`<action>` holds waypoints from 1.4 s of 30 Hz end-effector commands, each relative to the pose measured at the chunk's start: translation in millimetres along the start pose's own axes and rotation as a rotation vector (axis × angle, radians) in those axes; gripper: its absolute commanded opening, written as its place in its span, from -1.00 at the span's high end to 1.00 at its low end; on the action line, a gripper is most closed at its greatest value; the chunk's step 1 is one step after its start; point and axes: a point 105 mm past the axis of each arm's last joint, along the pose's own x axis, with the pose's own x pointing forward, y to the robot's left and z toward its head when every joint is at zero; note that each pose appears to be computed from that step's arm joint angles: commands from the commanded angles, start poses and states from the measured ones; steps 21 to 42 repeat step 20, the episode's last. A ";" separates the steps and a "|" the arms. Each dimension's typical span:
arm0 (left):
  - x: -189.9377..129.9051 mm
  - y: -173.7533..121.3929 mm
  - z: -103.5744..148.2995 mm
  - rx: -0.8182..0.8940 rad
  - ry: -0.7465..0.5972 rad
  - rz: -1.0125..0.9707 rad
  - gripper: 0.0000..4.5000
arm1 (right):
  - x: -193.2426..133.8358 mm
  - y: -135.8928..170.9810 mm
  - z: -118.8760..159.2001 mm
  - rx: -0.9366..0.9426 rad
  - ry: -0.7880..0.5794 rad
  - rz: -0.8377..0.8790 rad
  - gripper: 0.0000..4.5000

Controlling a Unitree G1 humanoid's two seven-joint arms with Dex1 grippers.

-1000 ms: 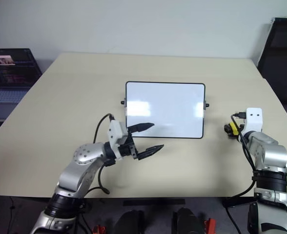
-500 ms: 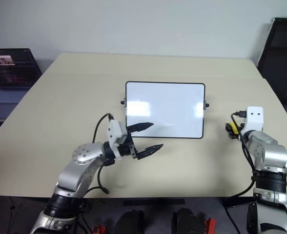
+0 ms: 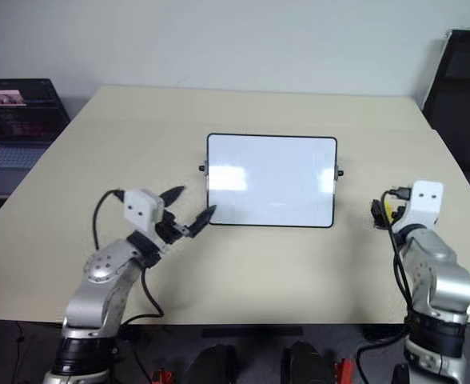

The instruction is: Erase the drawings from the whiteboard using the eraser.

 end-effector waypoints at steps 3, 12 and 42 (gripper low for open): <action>-16.2 32.7 11.4 0.054 -0.052 0.246 -1.00 | -28.6 -17.5 23.6 0.002 -0.226 -0.111 -0.99; -48.1 44.9 -11.5 0.072 0.023 0.440 -1.00 | -61.6 -42.8 -13.9 0.017 -0.217 -0.240 -0.99; -47.3 32.2 -11.0 0.069 0.028 0.424 -1.00 | -76.1 -49.1 -34.3 -0.022 -0.136 -0.246 -0.99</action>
